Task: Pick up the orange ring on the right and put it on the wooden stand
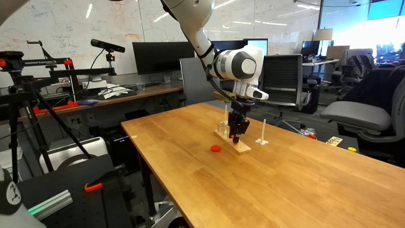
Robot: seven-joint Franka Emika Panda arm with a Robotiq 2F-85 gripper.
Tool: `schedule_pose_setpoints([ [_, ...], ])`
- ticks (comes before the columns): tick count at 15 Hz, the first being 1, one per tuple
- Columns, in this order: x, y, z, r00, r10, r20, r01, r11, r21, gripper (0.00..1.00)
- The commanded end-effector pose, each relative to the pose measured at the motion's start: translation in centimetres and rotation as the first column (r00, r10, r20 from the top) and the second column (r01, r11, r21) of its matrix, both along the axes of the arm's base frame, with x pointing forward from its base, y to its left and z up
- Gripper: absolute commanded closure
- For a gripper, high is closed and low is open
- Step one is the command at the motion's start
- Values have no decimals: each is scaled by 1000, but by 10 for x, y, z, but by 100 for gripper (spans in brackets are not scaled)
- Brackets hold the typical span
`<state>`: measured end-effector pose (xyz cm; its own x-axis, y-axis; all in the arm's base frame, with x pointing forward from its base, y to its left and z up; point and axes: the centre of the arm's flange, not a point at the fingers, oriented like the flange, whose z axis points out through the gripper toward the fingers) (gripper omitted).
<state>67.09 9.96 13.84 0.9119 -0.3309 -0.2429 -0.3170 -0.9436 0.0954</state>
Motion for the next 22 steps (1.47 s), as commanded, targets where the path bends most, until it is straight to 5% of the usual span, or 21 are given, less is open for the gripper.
schedule_pose_setpoints([
  [1,-28,-6,-10,1000,25,7,-25,1000,8,83],
  [11,-71,-20,18,992,125,24,-126,991,54,83],
  [22,-97,-13,33,967,209,148,-223,971,85,83],
])
